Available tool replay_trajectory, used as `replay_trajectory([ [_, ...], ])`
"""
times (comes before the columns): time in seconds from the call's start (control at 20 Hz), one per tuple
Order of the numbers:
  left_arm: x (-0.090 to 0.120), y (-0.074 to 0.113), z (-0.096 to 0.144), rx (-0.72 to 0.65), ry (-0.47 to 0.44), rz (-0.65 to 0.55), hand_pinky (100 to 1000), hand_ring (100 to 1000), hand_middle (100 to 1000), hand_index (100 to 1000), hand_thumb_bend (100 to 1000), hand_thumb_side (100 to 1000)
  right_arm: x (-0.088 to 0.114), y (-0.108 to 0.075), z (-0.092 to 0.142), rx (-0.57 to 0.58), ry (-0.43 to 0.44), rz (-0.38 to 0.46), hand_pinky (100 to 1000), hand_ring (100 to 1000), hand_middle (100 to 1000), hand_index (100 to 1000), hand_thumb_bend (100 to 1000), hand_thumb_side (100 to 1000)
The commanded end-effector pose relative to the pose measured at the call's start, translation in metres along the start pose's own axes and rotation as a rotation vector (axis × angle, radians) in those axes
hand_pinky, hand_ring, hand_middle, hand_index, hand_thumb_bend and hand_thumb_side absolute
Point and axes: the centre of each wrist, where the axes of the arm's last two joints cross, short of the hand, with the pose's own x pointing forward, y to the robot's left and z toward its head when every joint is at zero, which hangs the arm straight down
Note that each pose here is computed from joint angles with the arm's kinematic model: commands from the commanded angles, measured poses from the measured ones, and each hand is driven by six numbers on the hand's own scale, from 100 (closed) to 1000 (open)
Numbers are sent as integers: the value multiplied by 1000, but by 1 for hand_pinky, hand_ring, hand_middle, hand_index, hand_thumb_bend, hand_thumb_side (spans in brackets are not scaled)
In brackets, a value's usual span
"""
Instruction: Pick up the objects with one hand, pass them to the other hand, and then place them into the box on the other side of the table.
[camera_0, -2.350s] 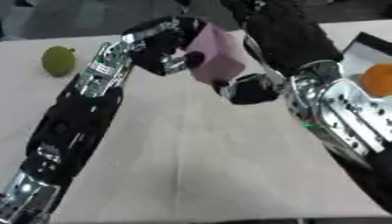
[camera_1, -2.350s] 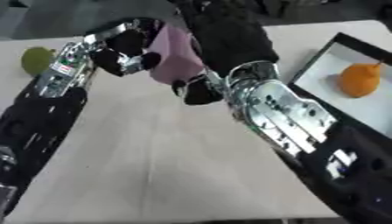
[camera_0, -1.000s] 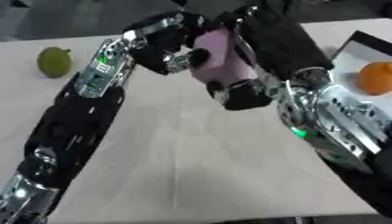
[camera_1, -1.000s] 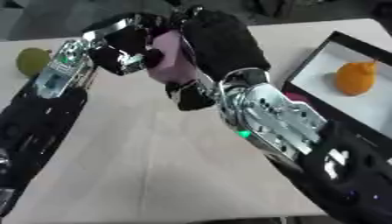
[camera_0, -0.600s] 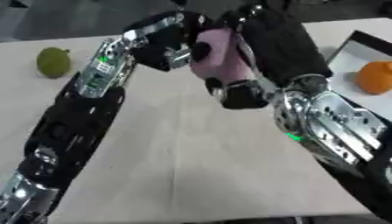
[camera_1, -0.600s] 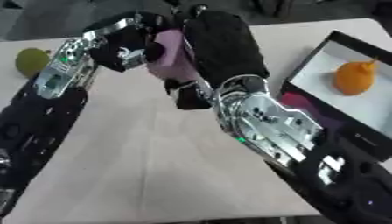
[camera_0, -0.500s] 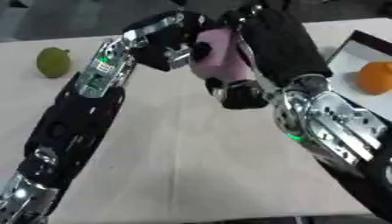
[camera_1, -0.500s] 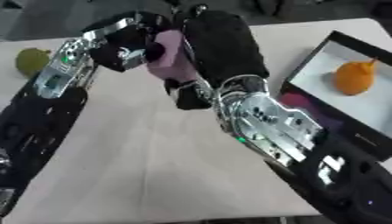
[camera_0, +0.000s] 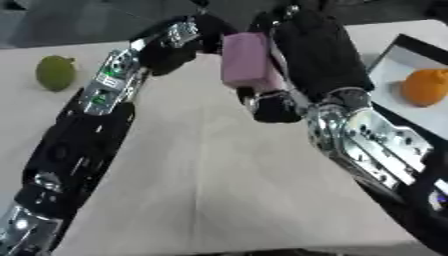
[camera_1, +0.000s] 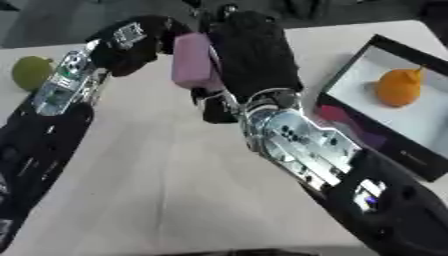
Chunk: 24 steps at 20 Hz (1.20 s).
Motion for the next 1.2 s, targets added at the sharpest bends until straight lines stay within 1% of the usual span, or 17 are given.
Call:
replay_trajectory([
  [0.05, 8, 8, 12, -6, -14, 23, 706, 622, 628, 731, 342, 1000, -17, -14, -8, -84, 80, 36, 653, 518, 284, 329, 100, 194],
  [0.2, 13, 14, 18, 22, -12, 91, 706, 624, 631, 731, 378, 1000, -17, -14, -8, -88, 73, 41, 653, 519, 285, 329, 100, 195],
  [0.35, 15, 25, 32, 74, 15, 128, 706, 626, 634, 732, 356, 1000, -17, -16, -9, -96, 58, 49, 656, 521, 286, 330, 100, 195],
  [0.4, 15, 30, 39, 96, 31, 126, 704, 627, 635, 733, 333, 1000, -17, -16, -9, -99, 53, 53, 657, 522, 287, 331, 100, 196],
  [0.6, 9, 49, 79, 207, 95, 82, 701, 625, 634, 729, 277, 1000, -23, -19, -12, -111, 50, 78, 659, 524, 289, 333, 100, 197],
  [0.8, 9, 61, 120, 296, 136, 33, 699, 624, 633, 727, 248, 1000, -35, -21, -14, -113, 99, 109, 659, 524, 292, 335, 100, 196],
  [0.85, 10, 63, 129, 312, 139, 21, 699, 624, 633, 727, 239, 1000, -39, -21, -14, -112, 123, 119, 656, 522, 290, 334, 100, 196],
  [0.9, 13, 64, 138, 328, 140, 10, 699, 624, 633, 727, 239, 1000, -44, -20, -15, -112, 156, 129, 655, 521, 290, 334, 100, 100],
  [0.95, 17, 66, 149, 345, 141, -2, 698, 624, 632, 726, 216, 1000, -51, -18, -16, -109, 202, 143, 654, 519, 290, 334, 100, 194],
  [1.0, 22, 68, 161, 365, 140, -17, 699, 624, 630, 725, 200, 998, -61, -13, -18, -103, 262, 163, 652, 518, 291, 335, 100, 192],
  [1.1, 34, 69, 184, 400, 136, -51, 699, 622, 628, 725, 149, 956, -85, 2, -24, -87, 402, 211, 648, 517, 293, 341, 100, 193],
  [1.15, 41, 69, 200, 421, 138, -74, 699, 621, 626, 724, 120, 929, -106, 11, -27, -77, 491, 251, 643, 515, 297, 350, 100, 100],
  [1.2, 47, 68, 213, 438, 144, -94, 699, 619, 625, 725, 100, 906, -126, 18, -31, -67, 569, 291, 641, 514, 297, 351, 100, 195],
])
